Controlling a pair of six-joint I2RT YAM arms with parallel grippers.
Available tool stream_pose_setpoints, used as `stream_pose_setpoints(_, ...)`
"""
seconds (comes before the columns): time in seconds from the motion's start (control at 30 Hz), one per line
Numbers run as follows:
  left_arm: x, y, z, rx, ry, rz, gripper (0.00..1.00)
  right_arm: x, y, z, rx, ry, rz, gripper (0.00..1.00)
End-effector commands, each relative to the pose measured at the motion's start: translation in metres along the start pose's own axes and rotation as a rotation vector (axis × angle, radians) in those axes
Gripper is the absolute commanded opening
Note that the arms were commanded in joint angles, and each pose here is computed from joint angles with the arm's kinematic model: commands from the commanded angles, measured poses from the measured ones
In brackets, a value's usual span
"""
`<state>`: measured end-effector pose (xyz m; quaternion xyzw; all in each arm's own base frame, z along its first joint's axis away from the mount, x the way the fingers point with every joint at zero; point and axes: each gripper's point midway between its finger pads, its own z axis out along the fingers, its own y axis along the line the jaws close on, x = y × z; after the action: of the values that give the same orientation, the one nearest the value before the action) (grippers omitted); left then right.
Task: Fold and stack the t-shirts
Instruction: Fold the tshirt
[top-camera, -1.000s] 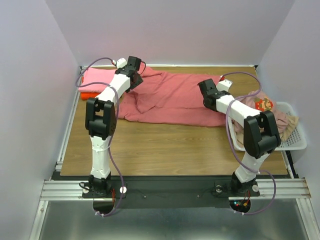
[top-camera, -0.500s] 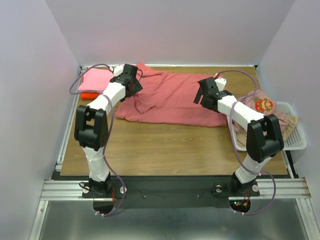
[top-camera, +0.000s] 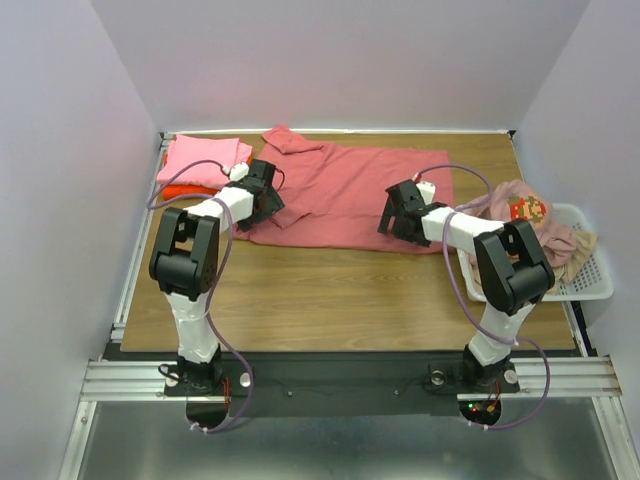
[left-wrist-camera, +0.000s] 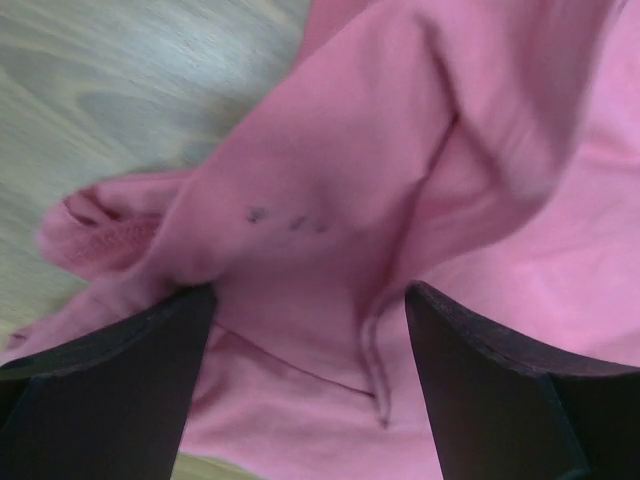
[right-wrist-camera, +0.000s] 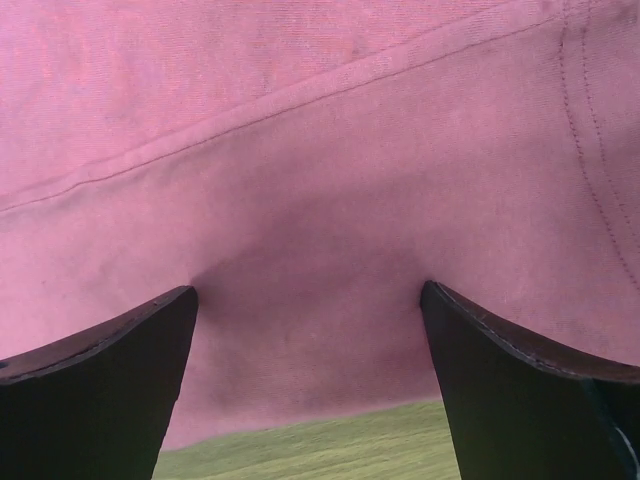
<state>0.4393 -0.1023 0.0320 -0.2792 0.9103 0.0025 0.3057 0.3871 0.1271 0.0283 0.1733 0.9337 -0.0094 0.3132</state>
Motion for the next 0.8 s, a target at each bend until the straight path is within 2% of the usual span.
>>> stream_pose_setpoints(0.0,0.026,0.051,-0.009,-0.107,0.048,-0.05,0.9,0.016,0.007,-0.001,-0.079,0.031,0.02,1.0)
stream_pose_setpoints(0.1,0.031,0.076,-0.027,-0.155,0.037,-0.113,0.9,0.035,0.0,-0.006,-0.086,0.064,0.016,1.0)
stream_pose_setpoints(0.17,0.058,0.106,-0.035,-0.224,0.076,-0.134,0.9,0.047,-0.002,-0.016,-0.105,0.078,0.015,1.0)
stream_pose_setpoints(0.43,0.116,0.173,-0.063,-0.378,0.17,-0.18,0.91,0.089,-0.015,-0.046,-0.165,0.134,-0.005,1.0)
stream_pose_setpoints(0.47,0.124,0.181,-0.069,-0.398,0.184,-0.179,0.88,0.091,-0.015,-0.053,-0.183,0.129,-0.004,1.0)
stream_pose_setpoints(0.5,0.132,0.191,-0.072,-0.413,0.193,-0.178,0.78,0.104,-0.023,-0.053,-0.173,0.152,-0.004,1.0)
stream_pose_setpoints(0.53,0.132,0.192,-0.075,-0.402,0.187,-0.193,0.7,0.109,-0.025,-0.057,-0.18,0.158,-0.002,1.0)
stream_pose_setpoints(0.57,0.131,0.19,-0.085,-0.376,0.185,-0.224,0.73,0.114,-0.026,-0.06,-0.192,0.172,0.002,1.0)
stream_pose_setpoints(0.6,0.13,0.188,-0.088,-0.355,0.178,-0.242,0.8,0.113,-0.026,-0.067,-0.215,0.165,0.019,1.0)
stream_pose_setpoints(0.63,0.129,0.184,-0.094,-0.307,0.174,-0.247,0.82,0.122,-0.03,-0.069,-0.222,0.186,0.015,1.0)
stream_pose_setpoints(0.77,0.124,0.175,-0.109,-0.217,0.157,-0.28,0.82,0.123,-0.032,-0.08,-0.259,0.179,0.016,1.0)
